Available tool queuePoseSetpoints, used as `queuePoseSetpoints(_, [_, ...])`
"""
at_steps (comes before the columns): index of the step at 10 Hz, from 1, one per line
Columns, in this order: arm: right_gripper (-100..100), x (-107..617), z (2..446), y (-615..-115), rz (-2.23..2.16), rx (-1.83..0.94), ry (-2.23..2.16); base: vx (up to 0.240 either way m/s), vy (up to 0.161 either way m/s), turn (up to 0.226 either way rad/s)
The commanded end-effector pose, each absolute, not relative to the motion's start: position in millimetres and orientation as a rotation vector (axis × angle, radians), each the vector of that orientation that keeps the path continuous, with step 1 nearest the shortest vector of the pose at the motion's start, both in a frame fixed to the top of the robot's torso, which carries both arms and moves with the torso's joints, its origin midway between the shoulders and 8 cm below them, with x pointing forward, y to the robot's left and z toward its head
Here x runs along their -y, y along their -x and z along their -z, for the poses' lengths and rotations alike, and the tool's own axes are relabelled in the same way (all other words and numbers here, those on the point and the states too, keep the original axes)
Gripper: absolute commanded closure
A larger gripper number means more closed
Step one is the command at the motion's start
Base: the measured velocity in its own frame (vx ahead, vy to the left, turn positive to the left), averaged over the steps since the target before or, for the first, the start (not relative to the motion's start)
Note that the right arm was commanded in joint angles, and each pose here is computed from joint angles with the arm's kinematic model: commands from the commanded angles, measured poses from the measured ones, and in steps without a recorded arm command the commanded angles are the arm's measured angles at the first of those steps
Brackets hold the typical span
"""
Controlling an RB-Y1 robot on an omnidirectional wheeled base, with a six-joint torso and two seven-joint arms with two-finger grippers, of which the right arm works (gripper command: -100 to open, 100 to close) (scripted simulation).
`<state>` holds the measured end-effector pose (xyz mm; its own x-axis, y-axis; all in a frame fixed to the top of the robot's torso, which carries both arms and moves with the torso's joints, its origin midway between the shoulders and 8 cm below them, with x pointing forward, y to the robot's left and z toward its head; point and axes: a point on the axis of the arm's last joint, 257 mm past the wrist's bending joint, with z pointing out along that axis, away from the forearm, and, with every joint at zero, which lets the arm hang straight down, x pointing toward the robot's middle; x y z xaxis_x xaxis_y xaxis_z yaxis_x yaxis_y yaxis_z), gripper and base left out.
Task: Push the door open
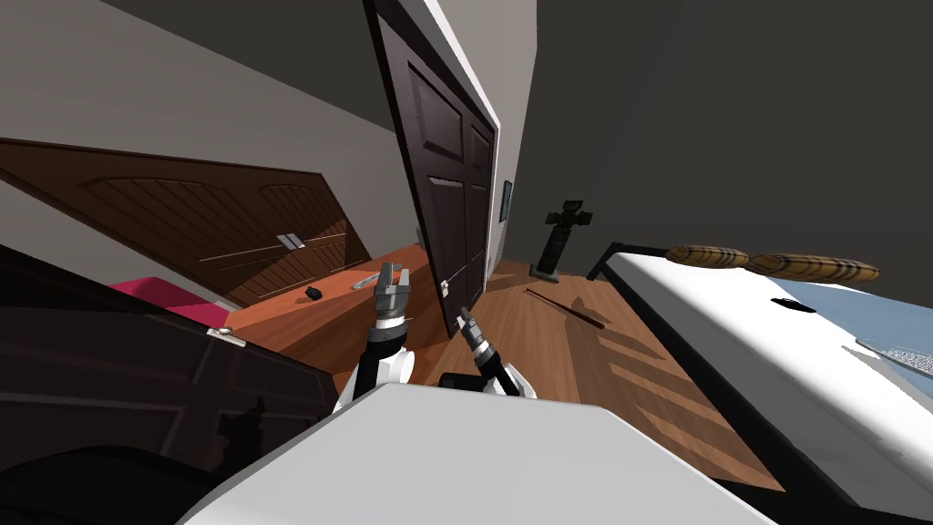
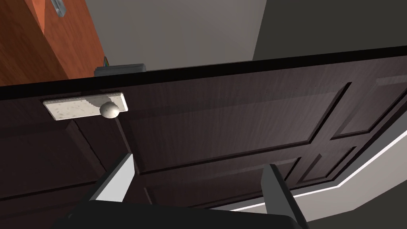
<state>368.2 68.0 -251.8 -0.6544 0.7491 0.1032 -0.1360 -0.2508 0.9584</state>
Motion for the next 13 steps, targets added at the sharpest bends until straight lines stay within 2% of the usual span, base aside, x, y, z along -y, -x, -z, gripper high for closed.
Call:
queuePoseSetpoints(1, [-100, -75, 261, -362, -1.962, -1.446, -0.752, 0.108, -0.023, 0.01])
queuePoseSetpoints(8, [-100, -104, 298, -335, -1.978, -1.589, -0.694, 0.101, -0.028, 0.013])
queuePoseSetpoints(13, [-100, -120, 328, -312, -1.98, -1.702, -0.639, 0.151, -0.034, 0.016])
